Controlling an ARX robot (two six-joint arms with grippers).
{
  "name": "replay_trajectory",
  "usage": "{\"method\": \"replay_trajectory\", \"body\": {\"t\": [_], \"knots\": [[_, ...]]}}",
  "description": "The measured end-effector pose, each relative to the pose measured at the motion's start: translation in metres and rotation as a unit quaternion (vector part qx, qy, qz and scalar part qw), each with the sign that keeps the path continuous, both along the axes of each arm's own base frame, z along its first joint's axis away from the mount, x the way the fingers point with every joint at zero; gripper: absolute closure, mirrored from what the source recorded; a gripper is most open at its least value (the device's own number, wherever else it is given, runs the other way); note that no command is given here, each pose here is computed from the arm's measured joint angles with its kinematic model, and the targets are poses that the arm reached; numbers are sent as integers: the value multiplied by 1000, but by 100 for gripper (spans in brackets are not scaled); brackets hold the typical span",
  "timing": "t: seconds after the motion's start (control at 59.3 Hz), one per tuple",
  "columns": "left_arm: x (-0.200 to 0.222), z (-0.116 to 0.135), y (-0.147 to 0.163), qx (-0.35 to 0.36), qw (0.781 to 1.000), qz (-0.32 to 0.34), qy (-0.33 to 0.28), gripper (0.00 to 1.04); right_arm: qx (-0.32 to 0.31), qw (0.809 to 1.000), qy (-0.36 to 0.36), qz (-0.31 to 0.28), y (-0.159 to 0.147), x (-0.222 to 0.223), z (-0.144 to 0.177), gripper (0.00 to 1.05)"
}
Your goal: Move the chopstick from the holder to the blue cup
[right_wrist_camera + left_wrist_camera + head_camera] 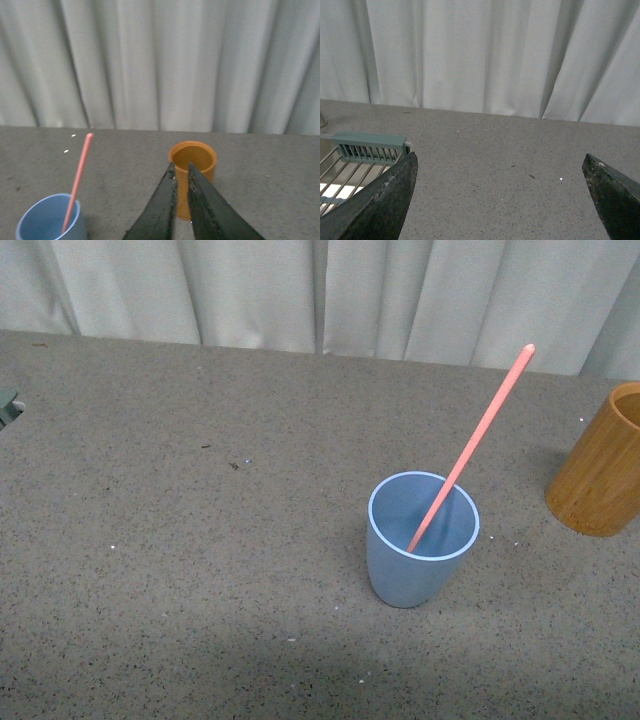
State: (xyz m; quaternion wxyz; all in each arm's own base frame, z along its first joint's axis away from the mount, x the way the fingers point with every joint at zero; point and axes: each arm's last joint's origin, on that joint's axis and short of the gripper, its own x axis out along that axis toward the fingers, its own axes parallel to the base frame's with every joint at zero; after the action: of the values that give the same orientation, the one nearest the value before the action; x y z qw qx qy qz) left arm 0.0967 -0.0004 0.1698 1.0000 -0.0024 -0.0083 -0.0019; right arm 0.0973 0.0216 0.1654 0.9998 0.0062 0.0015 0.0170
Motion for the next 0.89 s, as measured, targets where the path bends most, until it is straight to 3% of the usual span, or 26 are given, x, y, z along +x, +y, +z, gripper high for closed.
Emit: {"method": "replay_trajectory", "body": {"t": [0.034,0.169,0.439,0.894], "knots": [[0,0,0,0,1000,0,0,7,-2,1000,1,8,-3,0,-1,104],[0,0,0,0,1000,1,0,7,-4,1000,-3,-16,-20,0,0,104],[0,0,0,0,1000,1,0,7,-5,1000,-2,-17,-21,0,0,103],[0,0,0,0,1000,0,0,7,-5,1000,-2,-16,-21,0,0,21]]}}
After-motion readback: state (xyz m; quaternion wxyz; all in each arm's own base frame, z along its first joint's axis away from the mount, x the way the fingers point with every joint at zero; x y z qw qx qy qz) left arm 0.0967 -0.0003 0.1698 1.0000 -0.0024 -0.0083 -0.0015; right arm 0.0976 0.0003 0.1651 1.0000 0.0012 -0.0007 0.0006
